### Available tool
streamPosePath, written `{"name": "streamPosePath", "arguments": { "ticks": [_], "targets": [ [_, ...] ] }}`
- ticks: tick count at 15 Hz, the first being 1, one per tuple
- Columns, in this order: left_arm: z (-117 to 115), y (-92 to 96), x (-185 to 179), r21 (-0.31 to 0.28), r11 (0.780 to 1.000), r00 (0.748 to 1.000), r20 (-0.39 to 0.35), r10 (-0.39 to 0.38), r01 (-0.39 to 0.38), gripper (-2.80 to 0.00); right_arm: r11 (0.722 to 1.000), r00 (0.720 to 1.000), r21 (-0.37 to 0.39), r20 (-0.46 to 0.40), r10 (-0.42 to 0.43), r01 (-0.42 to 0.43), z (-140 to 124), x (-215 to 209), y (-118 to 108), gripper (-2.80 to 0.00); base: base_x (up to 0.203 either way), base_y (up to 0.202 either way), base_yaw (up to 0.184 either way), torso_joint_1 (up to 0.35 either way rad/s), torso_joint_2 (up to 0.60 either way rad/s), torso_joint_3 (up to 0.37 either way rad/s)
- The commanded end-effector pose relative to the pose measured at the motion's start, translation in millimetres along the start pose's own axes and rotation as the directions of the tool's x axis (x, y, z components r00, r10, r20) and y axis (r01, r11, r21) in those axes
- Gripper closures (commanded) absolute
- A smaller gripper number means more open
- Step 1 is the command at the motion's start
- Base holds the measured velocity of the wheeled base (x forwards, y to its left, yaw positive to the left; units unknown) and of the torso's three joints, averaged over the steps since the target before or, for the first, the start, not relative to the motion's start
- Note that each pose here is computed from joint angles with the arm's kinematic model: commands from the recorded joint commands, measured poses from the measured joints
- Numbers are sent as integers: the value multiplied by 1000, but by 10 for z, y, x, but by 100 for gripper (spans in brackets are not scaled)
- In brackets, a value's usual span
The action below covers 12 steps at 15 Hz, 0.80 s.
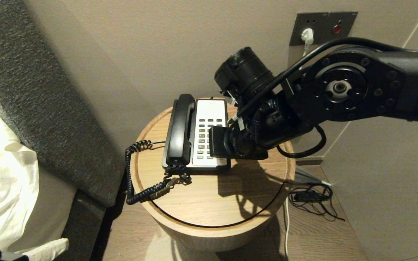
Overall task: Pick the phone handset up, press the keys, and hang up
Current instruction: End the call using the dial pad
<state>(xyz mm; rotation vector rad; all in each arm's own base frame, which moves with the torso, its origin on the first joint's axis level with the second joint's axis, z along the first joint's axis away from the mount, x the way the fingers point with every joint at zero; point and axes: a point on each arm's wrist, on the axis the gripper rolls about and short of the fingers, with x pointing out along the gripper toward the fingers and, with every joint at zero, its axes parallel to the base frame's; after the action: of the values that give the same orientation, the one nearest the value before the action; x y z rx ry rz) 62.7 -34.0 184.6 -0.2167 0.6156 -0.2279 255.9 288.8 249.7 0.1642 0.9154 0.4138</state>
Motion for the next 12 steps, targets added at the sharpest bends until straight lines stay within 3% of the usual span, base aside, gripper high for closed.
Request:
{"name": "streamPosePath", "arguments": {
  "ticks": [1,12],
  "targets": [
    [-1,0,2,-3,1000,1000,-2,2,-2,0,1000,1000,1,-6,-8,8,-7,29,-4,0,0,0,0,0,0,0],
    [-21,8,13,-3,1000,1000,-9,5,-5,0,999,999,-3,-15,-33,33,12,134,-63,0,0,0,0,0,0,0]
  ]
}}
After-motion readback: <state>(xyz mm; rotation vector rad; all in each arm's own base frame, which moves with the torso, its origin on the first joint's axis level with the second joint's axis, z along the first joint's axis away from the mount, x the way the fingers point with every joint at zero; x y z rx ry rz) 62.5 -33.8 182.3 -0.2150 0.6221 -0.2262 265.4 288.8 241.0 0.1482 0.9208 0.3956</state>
